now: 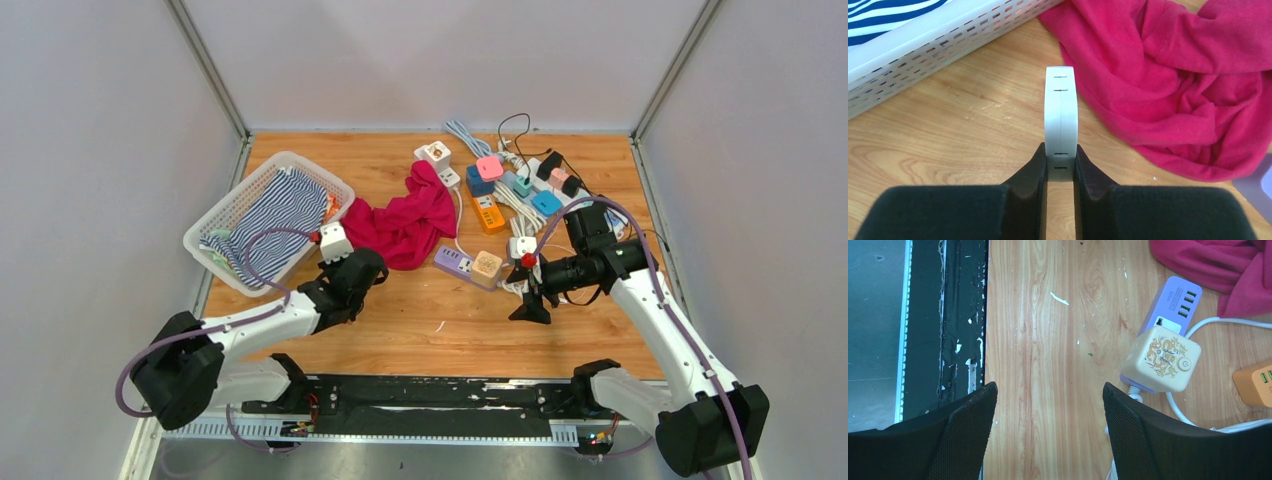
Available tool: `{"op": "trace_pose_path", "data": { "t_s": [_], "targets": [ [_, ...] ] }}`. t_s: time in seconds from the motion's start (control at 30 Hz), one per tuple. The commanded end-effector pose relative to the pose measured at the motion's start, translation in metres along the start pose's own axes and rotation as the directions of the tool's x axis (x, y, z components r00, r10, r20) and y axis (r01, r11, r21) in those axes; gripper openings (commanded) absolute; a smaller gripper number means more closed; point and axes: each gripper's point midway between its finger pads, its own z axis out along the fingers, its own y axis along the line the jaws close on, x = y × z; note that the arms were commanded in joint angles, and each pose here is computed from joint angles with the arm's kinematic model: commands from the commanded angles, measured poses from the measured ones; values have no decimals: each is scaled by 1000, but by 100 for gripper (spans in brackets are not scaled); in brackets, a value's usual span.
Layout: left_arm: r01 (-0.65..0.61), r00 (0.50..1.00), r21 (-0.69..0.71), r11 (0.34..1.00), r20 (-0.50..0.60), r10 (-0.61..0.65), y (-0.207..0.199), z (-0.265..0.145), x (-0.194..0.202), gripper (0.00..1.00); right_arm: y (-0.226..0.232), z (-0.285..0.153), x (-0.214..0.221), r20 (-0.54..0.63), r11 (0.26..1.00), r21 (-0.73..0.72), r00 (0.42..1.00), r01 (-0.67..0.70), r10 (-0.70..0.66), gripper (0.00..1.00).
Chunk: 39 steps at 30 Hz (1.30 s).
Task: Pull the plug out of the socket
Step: Place the plug at the center of the board, then remove the plug from the socket.
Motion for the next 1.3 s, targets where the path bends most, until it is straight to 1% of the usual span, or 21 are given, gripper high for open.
{"op": "trace_pose_path", "data": {
  "t_s": [0.0, 0.07, 0.13, 0.2, 0.27, 0.3, 0.5, 0.67, 0.73, 0.8, 0.83, 0.87, 0.9, 0.93, 0.97, 1.03, 1.1, 1.2, 1.27],
  "targets": [
    [9, 1000, -125, 992, 19, -7, 15, 4, -7, 15, 4, 3, 5, -12, 1000, -14, 1000, -22, 22, 79],
    [-4, 1000, -145, 989, 8, 6, 15, 6, -5, 20, 4, 3, 5, -14, 1000, -14, 1000, -23, 23, 79],
    [-8, 1000, -167, 986, 3, 9, 16, 7, -5, 38, 4, 3, 5, -14, 1000, -14, 1000, -22, 22, 79],
    [-14, 1000, -177, 984, -2, 14, 17, 7, -5, 41, 4, 3, 5, -14, 1000, -14, 1000, -23, 23, 79],
    [-16, 1000, -180, 984, -3, 16, 16, 8, -5, 51, 4, 3, 5, -13, 1000, -13, 1000, -21, 21, 79],
    [-16, 1000, -182, 983, -3, 15, 17, 7, -5, 54, 4, 3, 5, -14, 1000, -13, 1000, -22, 22, 79],
    [-17, 1000, -176, 984, -6, 17, 17, 6, -7, 56, 4, 2, 5, -14, 1000, -11, 1000, -24, 24, 79],
    [-36, 999, -108, 993, -23, 33, 14, -4, -12, 63, 4, 3, 6, -15, 1000, -11, 1000, -27, 27, 79],
    [-42, 999, -32, 999, -32, 41, 6, -9, -13, 64, 3, 3, 6, -15, 1000, -12, 999, -29, 29, 79],
    [-53, 998, 107, 993, -34, 56, -9, -17, -14, 67, 3, 2, 6, -17, 1000, -10, 999, -29, 29, 79],
    [-44, 998, 197, 979, -36, 52, -20, -23, -12, 68, 3, 2, 6, -16, 1000, -10, 999, -30, 29, 79],
    [-66, 996, 305, 950, -37, 81, -33, -30, -9, 70, 3, 2, 6, -16, 1000, -9, 999, -28, 28, 79],
    [-68, 996, 383, 921, -31, 86, -43, -38, -10, 75, 3, 2, 6, -15, 1000, -8, 999, -28, 28, 79],
    [-85, 994, 446, 891, -20, 105, -51, -45, -12, 77, 2, 2, 6, -16, 1000, -7, 999, -28, 28, 79],
    [-118, 990, 505, 855, -8, 141, -58, -52, -11, 81, 2, 2, 6, -15, 1000, -6, 1000, -28, 28, 79],
    [-169, 980, 617, 769, 21, 198, -73, -67, -9, 85, 3, 2, 6, -15, 1000, -7, 1000, -27, 27, 79],
    [-204, 969, 705, 679, 50, 240, -86, -81, -6, 91, 1, 2, 6, -13, 1000, -3, 1000, -29, 29, 79],
    [-219, 960, 802, 555, 75, 271, -104, -99, 0, 93, -7, 5, 7, -10, 998, 22, 998, -57, 57, 79],
    [-223, 955, 848, 480, 92, 281, -116, -107, 3, 95, -19, 8, 9, -12, 993, 68, 995, -98, 99, 78]
  ]
}}
